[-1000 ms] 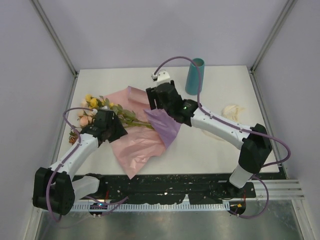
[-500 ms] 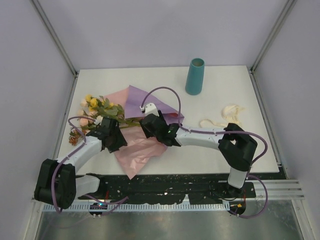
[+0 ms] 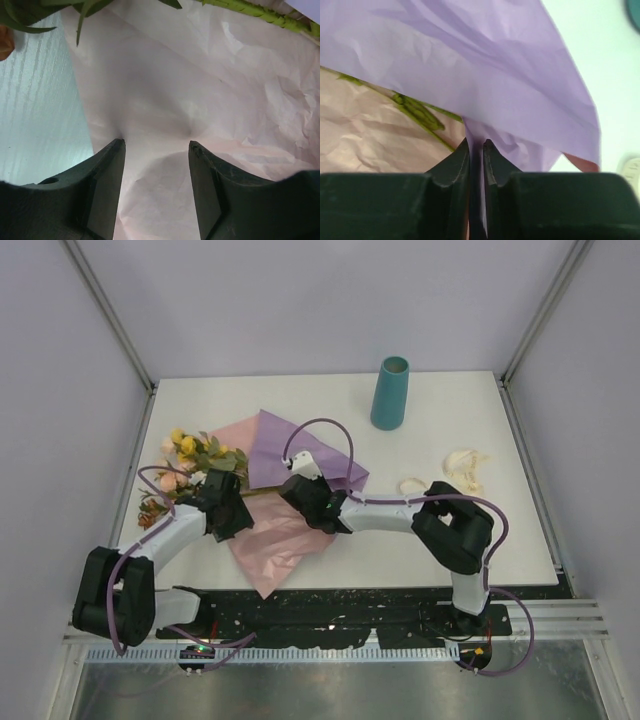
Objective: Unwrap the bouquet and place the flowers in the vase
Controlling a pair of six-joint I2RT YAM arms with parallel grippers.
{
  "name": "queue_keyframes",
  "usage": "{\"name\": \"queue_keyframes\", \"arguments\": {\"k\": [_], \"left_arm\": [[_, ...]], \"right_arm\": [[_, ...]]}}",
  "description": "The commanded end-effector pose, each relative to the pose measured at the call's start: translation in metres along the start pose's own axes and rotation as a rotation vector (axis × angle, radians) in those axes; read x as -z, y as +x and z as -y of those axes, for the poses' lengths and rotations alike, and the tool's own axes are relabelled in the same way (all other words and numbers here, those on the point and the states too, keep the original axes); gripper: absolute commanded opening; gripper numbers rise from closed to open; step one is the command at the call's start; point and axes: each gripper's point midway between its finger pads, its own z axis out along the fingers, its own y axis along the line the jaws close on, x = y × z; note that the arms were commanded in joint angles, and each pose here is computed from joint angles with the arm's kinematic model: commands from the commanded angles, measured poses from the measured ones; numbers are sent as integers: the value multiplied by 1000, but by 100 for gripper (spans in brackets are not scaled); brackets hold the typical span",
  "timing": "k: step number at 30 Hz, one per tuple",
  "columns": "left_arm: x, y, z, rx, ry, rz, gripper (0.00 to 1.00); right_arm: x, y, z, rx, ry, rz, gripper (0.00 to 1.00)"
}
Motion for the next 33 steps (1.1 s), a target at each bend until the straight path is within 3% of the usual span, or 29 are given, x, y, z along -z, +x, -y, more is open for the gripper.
{"name": "queue_keyframes", "arguments": {"k": [1, 3, 8, 13, 20, 29, 33], "left_arm": [[4, -15, 1, -35, -39, 29, 57], [4, -17, 0, -39, -51, 29, 58], [1, -19, -3, -45, -76, 35, 59], [-4, -18, -6, -50, -99, 27, 59], [-5, -17, -6, -38, -100, 24, 59], [-2, -20, -5, -33, -91, 39, 59], [4, -23, -2, -29, -73, 58, 59]], "right_arm": [[17, -28, 42, -57, 161, 96, 12], [18, -20, 56, -88, 191, 87, 5], [34, -7, 86, -197, 214, 87, 5], [56, 18, 123, -298, 279, 100, 9], [68, 68, 138, -443, 296, 70, 14], [82, 110, 152, -642, 330, 33, 33], [88, 118, 149, -694, 278, 18, 50]]}}
